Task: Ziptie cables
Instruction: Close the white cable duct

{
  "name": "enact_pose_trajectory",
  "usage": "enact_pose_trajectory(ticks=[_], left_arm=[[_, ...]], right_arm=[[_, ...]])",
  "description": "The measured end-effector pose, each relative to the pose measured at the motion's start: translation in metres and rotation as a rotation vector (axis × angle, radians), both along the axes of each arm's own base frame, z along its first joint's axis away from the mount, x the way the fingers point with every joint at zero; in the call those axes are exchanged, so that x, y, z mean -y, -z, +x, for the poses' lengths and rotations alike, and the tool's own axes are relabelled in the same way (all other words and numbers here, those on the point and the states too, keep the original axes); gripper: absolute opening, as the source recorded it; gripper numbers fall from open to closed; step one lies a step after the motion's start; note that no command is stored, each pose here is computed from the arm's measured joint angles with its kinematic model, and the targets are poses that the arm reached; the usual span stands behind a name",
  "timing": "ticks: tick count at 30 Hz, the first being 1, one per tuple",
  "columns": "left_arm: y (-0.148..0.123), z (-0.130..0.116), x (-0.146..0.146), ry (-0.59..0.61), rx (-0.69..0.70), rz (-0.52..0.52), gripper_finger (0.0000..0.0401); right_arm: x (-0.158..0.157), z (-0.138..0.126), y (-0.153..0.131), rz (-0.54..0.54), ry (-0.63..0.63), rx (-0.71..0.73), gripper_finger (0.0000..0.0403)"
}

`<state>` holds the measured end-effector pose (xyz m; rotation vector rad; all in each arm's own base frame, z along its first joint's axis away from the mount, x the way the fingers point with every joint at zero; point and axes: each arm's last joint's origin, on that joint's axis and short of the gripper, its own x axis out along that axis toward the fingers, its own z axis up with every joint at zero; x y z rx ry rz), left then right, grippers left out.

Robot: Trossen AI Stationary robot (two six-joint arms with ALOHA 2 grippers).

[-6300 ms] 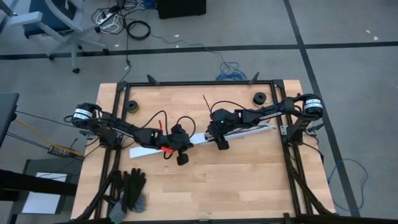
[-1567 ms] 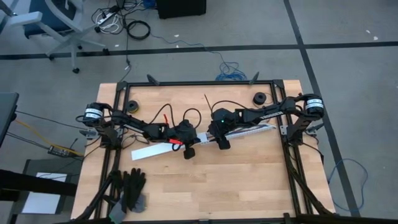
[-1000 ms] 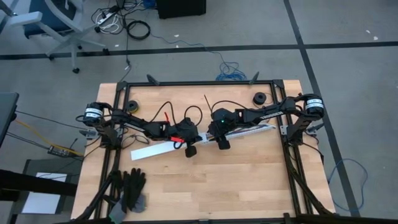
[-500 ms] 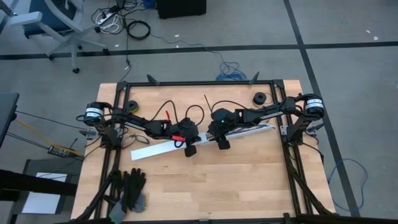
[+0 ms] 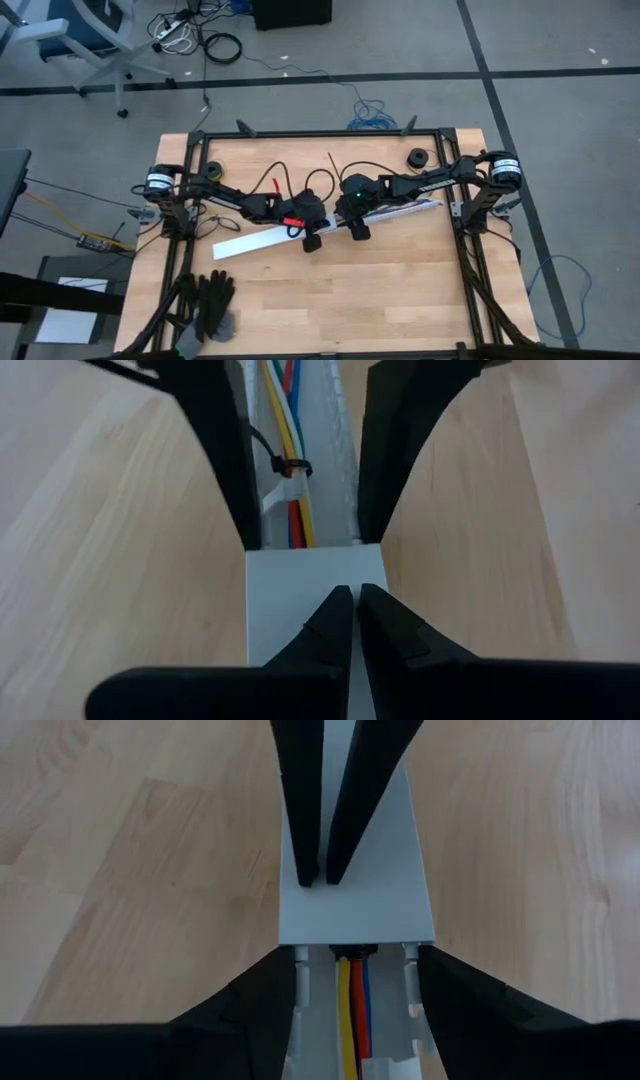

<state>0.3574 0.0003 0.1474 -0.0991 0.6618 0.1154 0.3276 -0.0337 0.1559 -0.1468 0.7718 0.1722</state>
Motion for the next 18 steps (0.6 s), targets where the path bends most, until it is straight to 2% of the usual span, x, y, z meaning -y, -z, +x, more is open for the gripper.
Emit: enact_pose_trajectory(ticks=[8,18], left_arm=[[-0.003,0.0026,-0.004,0.0,-0.022,-0.006,0.0],[-0.0023,0.0021,-0.0041,-0.006,-0.03,-0.008,0.0]], right_arm=[[0.0002,0.0001,-0.001,-0.016,0.007,0.005,0.0191],[0.0006,0.0003,-0.0015,-0.027,0.014,0.008,0.0244]])
